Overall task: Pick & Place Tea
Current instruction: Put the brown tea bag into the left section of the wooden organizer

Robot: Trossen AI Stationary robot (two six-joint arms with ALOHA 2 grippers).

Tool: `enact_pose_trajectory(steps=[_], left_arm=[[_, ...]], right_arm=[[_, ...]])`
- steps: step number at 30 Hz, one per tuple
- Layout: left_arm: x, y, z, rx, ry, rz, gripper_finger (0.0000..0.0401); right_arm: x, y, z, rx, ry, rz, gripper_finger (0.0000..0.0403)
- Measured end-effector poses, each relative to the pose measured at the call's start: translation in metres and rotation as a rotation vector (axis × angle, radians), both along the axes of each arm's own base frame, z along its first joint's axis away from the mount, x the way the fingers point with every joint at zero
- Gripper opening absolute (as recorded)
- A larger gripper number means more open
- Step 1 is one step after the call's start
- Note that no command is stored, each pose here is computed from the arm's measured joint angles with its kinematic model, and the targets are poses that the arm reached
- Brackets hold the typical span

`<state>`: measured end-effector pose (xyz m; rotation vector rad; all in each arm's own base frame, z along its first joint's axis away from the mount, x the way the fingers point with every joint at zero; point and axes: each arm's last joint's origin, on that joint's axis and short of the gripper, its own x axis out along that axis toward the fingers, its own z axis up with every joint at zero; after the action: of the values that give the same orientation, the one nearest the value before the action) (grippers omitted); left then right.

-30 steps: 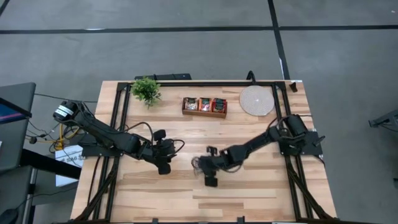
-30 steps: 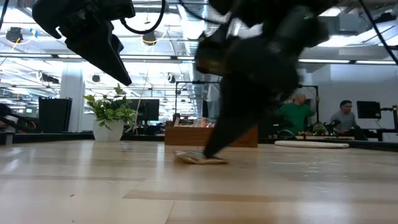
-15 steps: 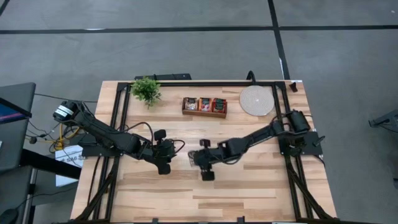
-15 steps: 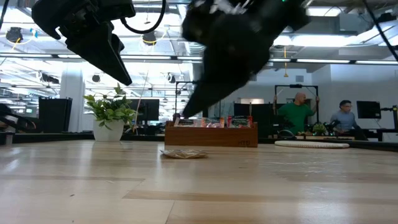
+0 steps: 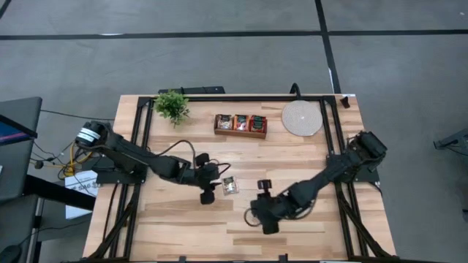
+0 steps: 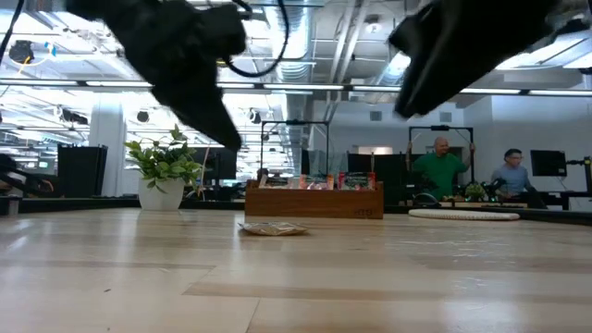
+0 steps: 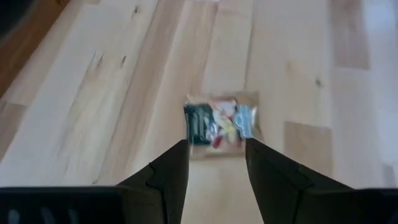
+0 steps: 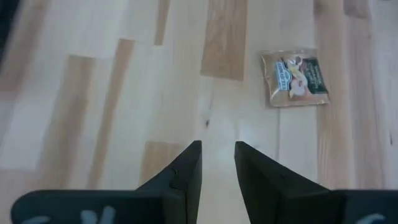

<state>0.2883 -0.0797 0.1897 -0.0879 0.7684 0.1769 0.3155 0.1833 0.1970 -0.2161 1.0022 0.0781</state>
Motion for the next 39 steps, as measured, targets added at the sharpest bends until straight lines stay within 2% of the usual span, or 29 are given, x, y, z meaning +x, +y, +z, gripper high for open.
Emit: enact_pose_trajectory(steps=[5, 10, 17, 29, 32, 39], left_arm=[[0.023, 0.011, 0.000, 0.003, 0.022, -0.003, 0.0151], [0.038, 0.019, -0.008, 0.009, 0.126, -0.008, 0.0151], [0.044, 0.027, -0.027, 0.016, 0.229, 0.013, 0.0151], [0.046, 0.031, -0.028, -0.010, 0.221, 0.018, 0.0154], [0.047, 0.030, -0.027, -0.038, 0.219, -0.002, 0.0164], [0.047, 0.030, -0.031, -0.033, 0.228, 0.004, 0.0196]], right_arm=[[-0.022, 0.013, 0.026, -0.012, -0.064, 0.009, 0.0090], [-0.044, 0.012, 0.052, -0.030, -0.167, 0.013, 0.0090], [-0.071, -0.001, 0.059, -0.021, -0.230, -0.050, 0.0090], [-0.069, -0.008, 0.047, -0.016, -0.244, -0.079, 0.0090], [-0.069, -0.009, 0.047, -0.015, -0.245, -0.083, 0.0090], [-0.069, -0.006, 0.048, -0.001, -0.259, -0.075, 0.0090]])
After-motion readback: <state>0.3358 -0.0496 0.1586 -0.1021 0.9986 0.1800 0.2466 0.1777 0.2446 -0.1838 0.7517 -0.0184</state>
